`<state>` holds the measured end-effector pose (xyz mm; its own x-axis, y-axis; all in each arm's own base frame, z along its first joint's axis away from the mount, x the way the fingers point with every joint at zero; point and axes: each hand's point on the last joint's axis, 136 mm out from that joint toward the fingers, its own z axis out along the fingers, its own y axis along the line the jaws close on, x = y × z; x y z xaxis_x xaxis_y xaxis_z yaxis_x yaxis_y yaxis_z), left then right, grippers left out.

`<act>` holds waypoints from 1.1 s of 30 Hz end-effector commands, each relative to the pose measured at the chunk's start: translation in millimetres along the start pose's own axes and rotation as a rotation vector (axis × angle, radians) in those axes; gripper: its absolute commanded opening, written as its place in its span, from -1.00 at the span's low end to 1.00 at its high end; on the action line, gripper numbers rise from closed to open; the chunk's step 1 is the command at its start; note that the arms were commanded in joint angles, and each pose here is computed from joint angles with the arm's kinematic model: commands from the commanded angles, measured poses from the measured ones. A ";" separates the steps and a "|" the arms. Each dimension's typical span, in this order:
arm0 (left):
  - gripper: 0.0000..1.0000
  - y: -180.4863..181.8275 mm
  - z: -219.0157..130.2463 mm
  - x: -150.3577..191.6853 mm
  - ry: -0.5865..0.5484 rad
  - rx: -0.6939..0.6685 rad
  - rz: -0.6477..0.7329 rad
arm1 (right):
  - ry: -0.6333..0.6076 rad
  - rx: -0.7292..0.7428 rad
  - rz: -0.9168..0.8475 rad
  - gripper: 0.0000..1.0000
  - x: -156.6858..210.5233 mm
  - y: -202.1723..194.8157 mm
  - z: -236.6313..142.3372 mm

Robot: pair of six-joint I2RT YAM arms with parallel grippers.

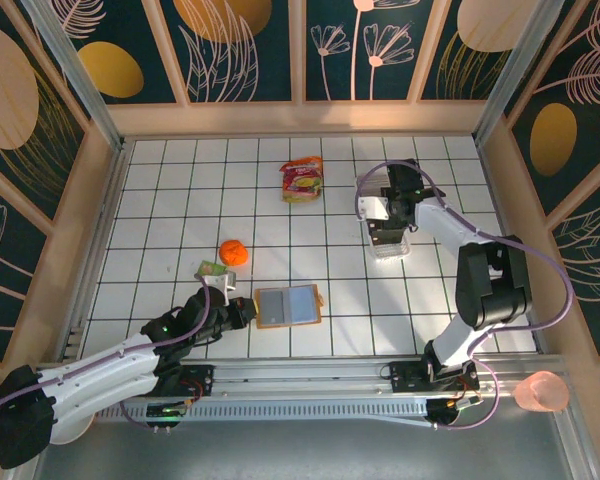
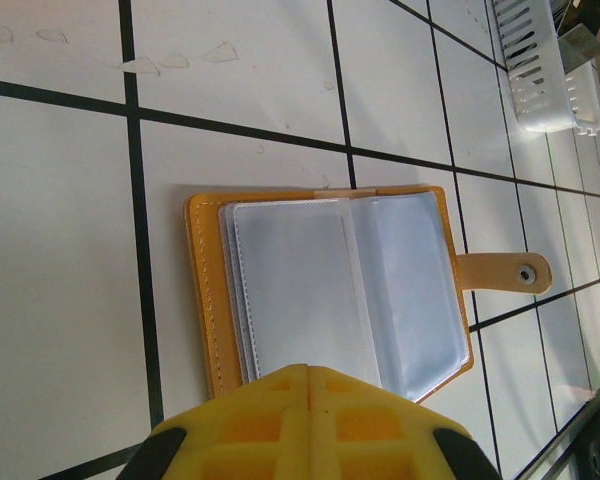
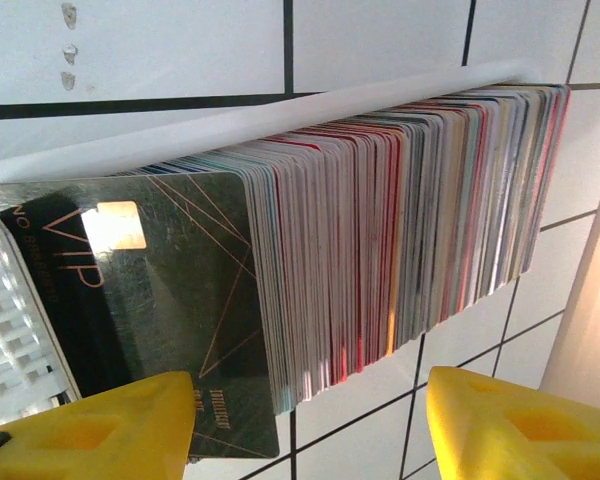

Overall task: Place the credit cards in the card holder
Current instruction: Pick up the credit card from the storage box.

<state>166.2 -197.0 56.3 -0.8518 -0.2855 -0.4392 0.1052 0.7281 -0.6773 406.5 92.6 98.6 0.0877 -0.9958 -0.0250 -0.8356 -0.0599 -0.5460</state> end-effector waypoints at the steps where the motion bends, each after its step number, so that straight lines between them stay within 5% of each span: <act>1: -0.96 -2.0 -0.9 -2.8 -0.008 -0.004 -0.003 | -0.014 -0.036 -0.023 0.26 -3.7 3.2 2.7; 33: -0.99 1.0 -2.0 -0.8 -0.007 -0.005 -0.012 | -0.024 -0.111 -0.058 0.04 -11.3 26.1 13.2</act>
<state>166.2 -196.2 56.9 -0.8503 -0.2879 -0.4406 0.1043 0.7284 -0.6772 398.3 94.3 82.5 0.1169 -0.9931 0.0035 -0.8635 -0.1034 -0.4937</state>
